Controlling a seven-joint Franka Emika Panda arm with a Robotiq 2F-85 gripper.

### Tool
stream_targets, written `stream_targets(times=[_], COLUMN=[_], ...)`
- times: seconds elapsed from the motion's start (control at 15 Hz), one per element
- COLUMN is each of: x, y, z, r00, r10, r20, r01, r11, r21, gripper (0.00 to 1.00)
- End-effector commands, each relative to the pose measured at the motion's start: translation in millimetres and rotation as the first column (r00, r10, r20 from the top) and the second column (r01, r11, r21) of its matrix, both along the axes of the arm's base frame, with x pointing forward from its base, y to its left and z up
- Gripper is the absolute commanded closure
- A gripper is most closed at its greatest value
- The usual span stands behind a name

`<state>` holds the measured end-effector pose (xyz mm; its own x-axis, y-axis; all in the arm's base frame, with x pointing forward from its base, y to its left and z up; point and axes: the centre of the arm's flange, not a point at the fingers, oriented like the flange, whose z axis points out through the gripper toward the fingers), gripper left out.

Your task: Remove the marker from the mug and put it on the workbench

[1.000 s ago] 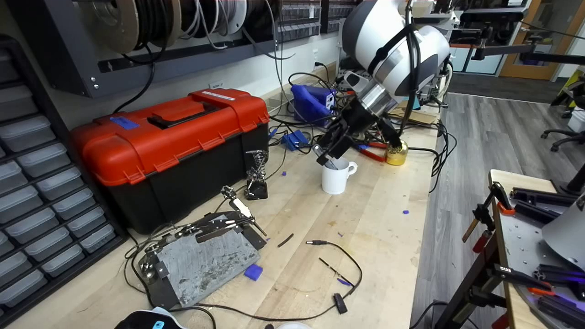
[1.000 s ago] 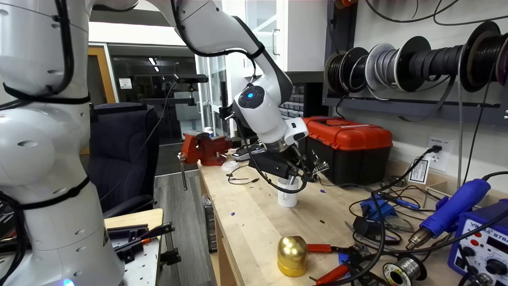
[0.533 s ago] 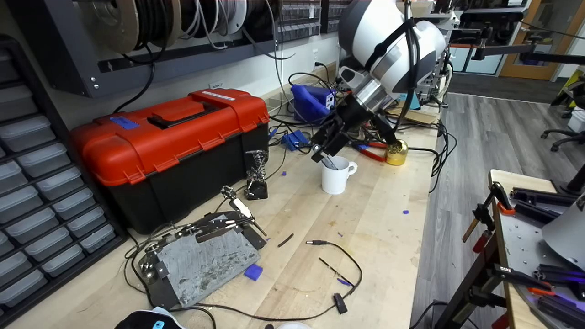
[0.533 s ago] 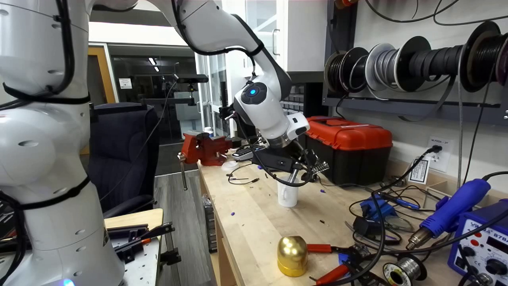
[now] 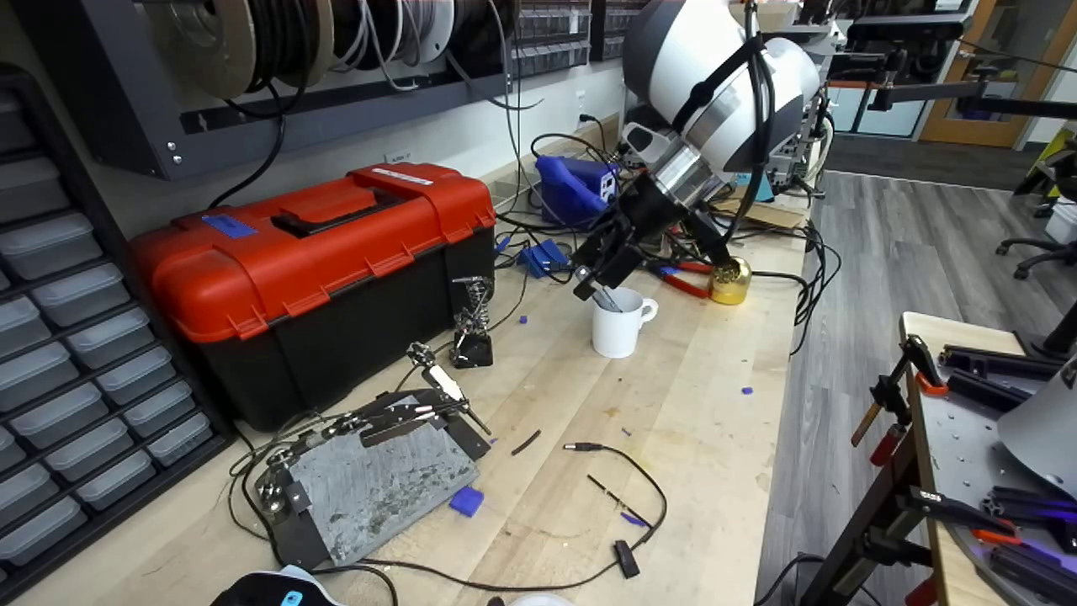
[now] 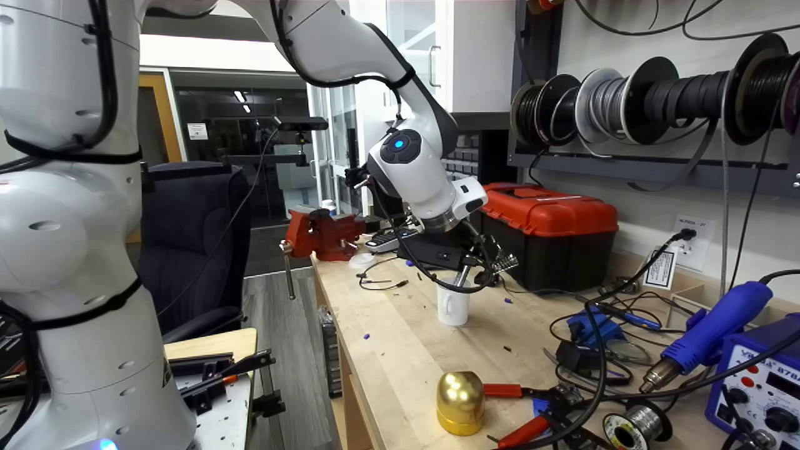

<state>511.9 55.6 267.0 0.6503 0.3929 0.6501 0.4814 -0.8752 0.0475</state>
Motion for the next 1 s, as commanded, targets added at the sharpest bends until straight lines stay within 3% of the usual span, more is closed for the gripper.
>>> stream_targets(times=[0.0,0.67,0.93], x=[-2.6,-4.8,-4.2], y=[-1.0,0.6,5.9], z=[1.7,1.9,5.8], r00=[1.0,1.0,1.0], r10=[-0.009,-0.004,0.013], r20=[-0.006,-0.013,-0.012], r01=[0.009,0.004,-0.013], r11=[1.0,1.0,1.0], r21=[-0.002,-0.008,-0.017], gripper=[0.3,0.95,0.94])
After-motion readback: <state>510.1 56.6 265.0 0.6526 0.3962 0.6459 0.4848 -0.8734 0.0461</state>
